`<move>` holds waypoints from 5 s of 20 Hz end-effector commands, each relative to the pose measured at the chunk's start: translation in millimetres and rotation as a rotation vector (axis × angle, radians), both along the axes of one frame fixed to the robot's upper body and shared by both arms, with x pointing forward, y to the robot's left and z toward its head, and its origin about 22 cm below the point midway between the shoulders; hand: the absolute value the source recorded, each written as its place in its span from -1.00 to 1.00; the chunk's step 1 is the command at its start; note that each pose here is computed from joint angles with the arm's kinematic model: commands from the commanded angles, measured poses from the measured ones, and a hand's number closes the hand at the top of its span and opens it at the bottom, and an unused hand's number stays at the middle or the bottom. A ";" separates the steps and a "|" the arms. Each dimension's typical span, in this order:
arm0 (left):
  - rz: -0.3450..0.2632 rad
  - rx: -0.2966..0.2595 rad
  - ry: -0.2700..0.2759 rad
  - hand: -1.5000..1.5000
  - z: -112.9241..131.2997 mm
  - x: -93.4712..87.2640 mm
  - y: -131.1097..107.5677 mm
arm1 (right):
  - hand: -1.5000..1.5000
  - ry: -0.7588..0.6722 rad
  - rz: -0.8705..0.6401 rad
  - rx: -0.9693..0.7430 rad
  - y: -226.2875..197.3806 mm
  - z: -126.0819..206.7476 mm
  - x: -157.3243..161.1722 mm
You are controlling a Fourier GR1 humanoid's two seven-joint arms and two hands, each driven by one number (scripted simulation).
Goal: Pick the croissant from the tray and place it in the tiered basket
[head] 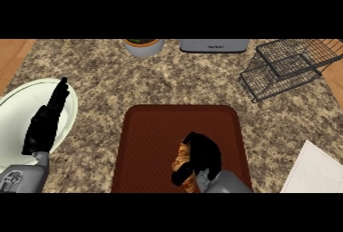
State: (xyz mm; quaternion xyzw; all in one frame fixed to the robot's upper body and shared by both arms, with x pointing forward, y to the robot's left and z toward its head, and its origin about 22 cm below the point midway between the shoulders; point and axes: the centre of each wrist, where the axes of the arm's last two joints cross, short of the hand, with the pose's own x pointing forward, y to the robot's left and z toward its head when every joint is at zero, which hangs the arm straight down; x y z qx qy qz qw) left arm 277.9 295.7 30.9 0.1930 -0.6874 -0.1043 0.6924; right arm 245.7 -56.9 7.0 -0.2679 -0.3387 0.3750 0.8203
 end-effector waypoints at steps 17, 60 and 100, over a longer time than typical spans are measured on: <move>0.012 -0.004 0.013 0.00 -5.5 -1.8 -1.7 | 1.00 -0.837 0.461 0.213 -86.8 131.7 -26.8; -0.028 0.002 -0.008 0.00 21.1 2.6 -5.4 | 1.00 -0.953 0.434 -0.384 -286.7 210.2 168.0; -0.004 -0.002 -0.016 0.00 3.2 -2.2 12.5 | -1.00 -0.844 -0.083 0.252 -503.9 227.7 69.0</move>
